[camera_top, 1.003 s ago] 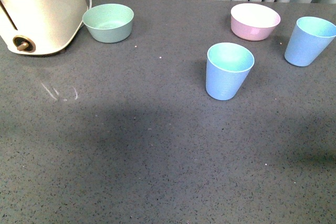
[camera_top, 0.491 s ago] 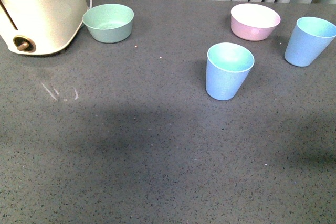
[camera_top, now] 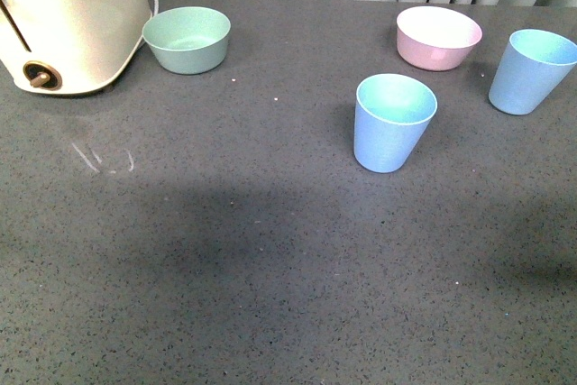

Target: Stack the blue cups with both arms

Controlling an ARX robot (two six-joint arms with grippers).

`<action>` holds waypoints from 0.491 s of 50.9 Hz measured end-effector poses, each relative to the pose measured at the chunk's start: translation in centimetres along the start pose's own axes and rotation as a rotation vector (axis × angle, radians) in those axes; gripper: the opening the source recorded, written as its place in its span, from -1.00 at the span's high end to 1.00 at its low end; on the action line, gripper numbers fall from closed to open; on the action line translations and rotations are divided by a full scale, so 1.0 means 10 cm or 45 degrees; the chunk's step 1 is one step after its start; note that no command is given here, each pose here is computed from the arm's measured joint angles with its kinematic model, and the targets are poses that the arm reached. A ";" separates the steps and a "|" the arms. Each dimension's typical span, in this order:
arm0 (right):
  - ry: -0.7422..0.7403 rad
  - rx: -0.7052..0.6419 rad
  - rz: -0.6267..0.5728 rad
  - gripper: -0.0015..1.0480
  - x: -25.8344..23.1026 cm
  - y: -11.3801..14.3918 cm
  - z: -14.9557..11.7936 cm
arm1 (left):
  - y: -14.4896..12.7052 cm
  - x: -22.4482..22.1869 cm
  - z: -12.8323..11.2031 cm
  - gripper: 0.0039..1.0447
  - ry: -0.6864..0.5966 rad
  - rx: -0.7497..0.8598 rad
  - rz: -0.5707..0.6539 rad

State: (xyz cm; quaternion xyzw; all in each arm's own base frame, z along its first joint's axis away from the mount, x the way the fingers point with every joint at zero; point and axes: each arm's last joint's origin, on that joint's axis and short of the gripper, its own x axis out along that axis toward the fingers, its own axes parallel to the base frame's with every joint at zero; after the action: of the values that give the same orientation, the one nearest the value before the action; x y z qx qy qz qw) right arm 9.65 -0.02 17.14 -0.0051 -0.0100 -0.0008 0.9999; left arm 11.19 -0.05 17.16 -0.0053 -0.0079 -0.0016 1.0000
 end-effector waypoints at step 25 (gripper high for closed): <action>0.000 0.000 0.000 -0.83 0.00 0.00 0.00 | 0.00 -0.15 -0.03 0.97 0.008 0.000 0.001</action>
State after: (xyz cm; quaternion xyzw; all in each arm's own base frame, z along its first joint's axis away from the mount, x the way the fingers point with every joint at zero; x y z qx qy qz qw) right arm 9.65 -0.02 17.14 -0.0049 -0.0100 -0.0008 0.9999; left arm 9.73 -0.03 16.84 -0.0053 -0.0049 -0.0012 1.0000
